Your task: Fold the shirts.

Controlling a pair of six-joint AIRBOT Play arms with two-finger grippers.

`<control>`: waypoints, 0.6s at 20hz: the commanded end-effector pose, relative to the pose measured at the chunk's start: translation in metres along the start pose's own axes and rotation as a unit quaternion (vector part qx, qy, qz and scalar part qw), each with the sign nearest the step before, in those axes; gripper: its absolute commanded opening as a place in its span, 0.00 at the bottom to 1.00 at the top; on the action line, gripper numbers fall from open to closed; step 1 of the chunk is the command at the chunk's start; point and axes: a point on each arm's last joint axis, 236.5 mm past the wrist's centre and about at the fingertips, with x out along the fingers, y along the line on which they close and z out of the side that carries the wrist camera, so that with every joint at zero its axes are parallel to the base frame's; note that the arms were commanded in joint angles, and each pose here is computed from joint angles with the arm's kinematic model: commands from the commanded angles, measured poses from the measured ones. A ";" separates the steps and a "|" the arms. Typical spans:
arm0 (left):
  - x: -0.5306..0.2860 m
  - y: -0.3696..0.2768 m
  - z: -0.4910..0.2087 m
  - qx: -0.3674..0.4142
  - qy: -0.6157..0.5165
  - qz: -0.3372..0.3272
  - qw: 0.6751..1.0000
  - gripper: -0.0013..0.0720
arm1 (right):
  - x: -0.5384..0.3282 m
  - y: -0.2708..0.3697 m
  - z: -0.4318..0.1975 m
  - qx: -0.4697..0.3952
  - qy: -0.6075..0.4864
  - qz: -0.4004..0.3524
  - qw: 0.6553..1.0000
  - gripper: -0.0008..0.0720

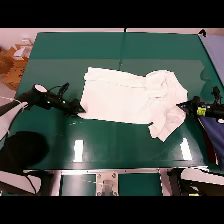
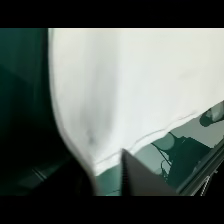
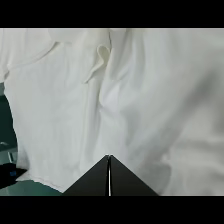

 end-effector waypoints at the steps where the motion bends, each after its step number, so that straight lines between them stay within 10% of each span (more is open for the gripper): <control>1: 0.000 -0.007 0.007 0.031 -0.012 -0.018 0.999 0.05 | -0.001 0.000 0.001 -0.001 -0.001 -0.001 1.000 0.04; 11: -0.083 0.073 0.038 0.004 -0.063 0.056 0.996 0.05 | -0.041 -0.067 -0.033 0.089 0.028 -0.087 0.992 0.04; 12: -0.083 0.073 0.039 0.007 -0.064 0.056 0.996 0.05 | -0.044 -0.072 -0.039 0.098 0.027 -0.090 0.991 0.22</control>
